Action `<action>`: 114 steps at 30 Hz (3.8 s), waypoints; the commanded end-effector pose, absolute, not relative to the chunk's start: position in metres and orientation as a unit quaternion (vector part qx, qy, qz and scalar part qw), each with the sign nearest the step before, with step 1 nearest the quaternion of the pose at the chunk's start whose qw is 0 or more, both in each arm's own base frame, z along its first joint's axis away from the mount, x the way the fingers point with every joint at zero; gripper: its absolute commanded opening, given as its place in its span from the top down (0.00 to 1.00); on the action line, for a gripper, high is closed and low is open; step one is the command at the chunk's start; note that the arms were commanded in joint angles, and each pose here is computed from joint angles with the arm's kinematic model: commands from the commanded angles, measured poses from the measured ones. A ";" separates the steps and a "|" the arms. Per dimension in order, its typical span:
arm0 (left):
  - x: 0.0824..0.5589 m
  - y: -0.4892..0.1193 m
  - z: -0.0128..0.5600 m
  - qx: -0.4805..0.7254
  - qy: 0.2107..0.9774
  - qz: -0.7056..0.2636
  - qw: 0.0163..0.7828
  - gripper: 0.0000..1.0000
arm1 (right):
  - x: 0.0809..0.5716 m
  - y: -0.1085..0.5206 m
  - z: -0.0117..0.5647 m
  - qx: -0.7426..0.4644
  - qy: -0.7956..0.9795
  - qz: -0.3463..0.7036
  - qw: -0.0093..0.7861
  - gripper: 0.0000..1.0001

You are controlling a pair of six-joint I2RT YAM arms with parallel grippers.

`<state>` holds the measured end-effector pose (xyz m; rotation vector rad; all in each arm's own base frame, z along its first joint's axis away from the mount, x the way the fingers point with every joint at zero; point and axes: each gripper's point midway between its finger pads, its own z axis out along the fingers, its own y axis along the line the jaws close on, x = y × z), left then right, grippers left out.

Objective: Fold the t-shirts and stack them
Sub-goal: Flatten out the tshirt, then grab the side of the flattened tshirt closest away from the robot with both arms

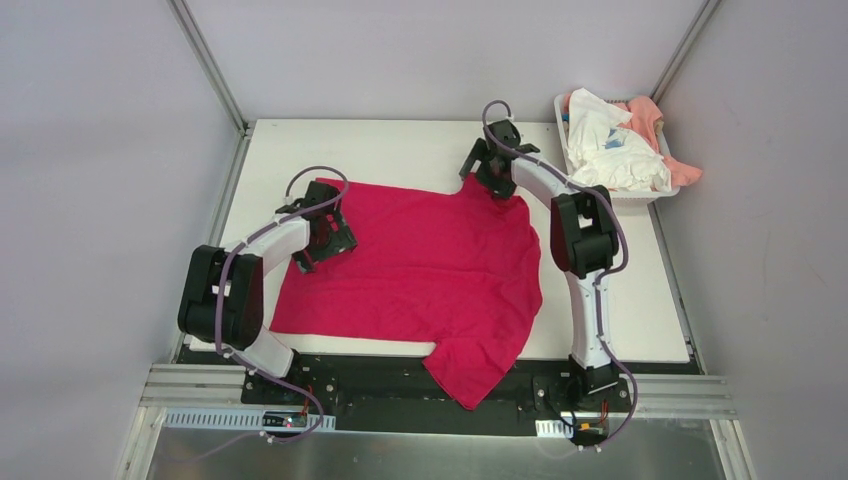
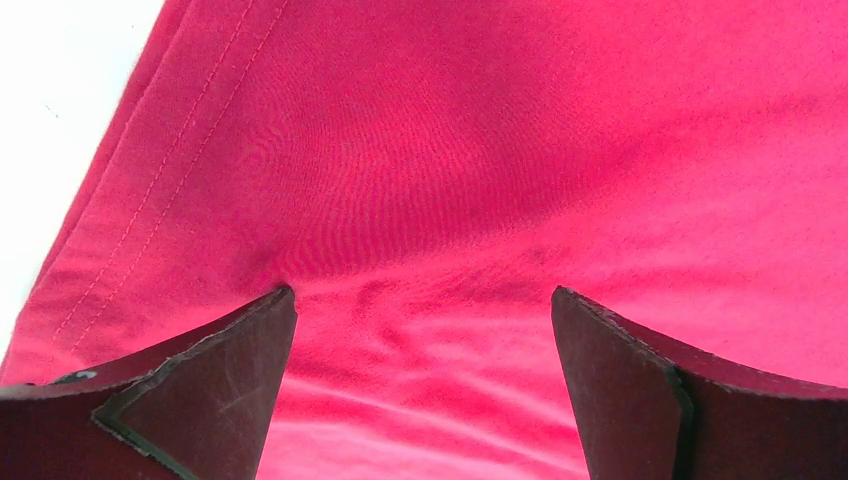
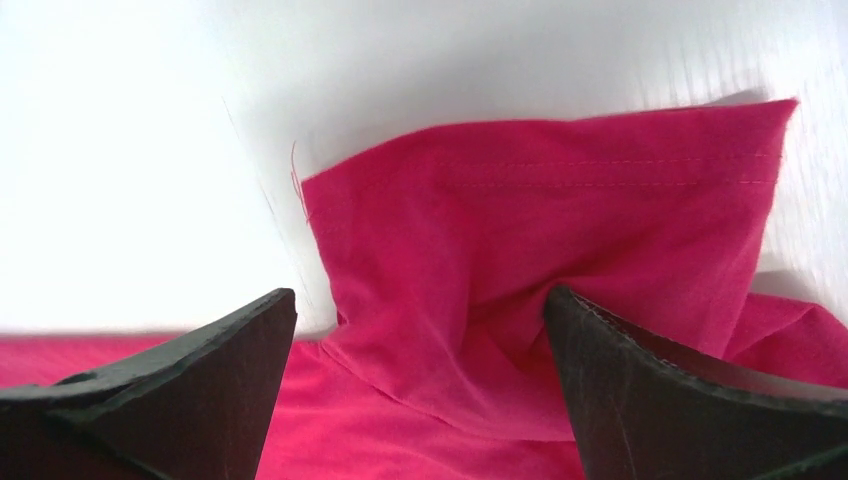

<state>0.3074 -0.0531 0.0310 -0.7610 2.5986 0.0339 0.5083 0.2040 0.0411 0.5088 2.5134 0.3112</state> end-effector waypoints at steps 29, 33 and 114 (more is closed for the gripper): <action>0.399 -0.059 0.082 -0.295 0.910 -0.004 0.291 0.01 | 0.649 0.178 0.122 0.152 0.876 0.218 0.402 0.01; 0.376 -0.048 0.115 -0.300 0.898 -0.002 0.322 0.01 | 0.624 0.180 0.183 0.111 0.875 0.201 0.427 0.00; 0.197 0.016 0.022 -0.481 0.836 0.058 0.256 1.00 | 0.084 0.169 0.008 -0.027 0.999 -0.016 0.039 0.43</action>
